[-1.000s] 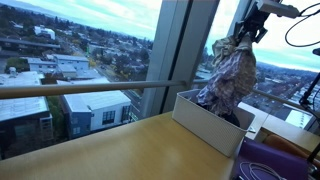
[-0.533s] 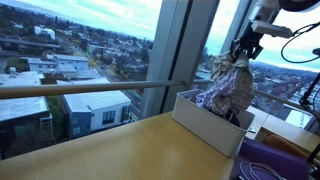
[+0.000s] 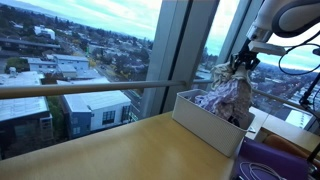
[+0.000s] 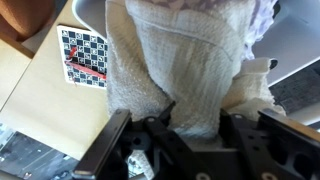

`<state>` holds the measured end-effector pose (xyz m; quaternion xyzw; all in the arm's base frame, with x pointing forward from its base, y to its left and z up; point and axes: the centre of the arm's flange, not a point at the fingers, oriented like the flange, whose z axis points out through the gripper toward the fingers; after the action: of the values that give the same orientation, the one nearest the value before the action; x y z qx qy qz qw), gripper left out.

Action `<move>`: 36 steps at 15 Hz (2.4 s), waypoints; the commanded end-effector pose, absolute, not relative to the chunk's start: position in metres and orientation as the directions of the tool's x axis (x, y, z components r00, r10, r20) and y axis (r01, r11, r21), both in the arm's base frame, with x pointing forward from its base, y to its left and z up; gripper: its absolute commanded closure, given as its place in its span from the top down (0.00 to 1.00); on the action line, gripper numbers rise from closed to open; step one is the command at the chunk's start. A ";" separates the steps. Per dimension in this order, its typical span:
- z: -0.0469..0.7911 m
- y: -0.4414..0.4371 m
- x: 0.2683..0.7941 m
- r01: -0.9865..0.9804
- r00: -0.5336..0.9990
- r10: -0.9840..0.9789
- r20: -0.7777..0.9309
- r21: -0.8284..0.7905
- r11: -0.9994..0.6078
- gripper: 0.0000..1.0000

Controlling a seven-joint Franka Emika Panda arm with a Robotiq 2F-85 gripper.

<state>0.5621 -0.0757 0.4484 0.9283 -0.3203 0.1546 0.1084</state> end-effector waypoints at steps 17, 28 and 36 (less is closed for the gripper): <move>0.165 -0.030 0.644 -0.554 0.831 -0.557 0.010 0.106 -0.825 0.07; 0.249 0.057 0.605 -0.505 0.863 -0.498 0.088 0.116 -0.855 0.63; 0.427 0.084 0.579 -0.573 0.801 -0.509 0.315 0.157 -0.804 1.00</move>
<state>0.6025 0.0725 0.3609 0.9494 -0.2768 0.1028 0.1068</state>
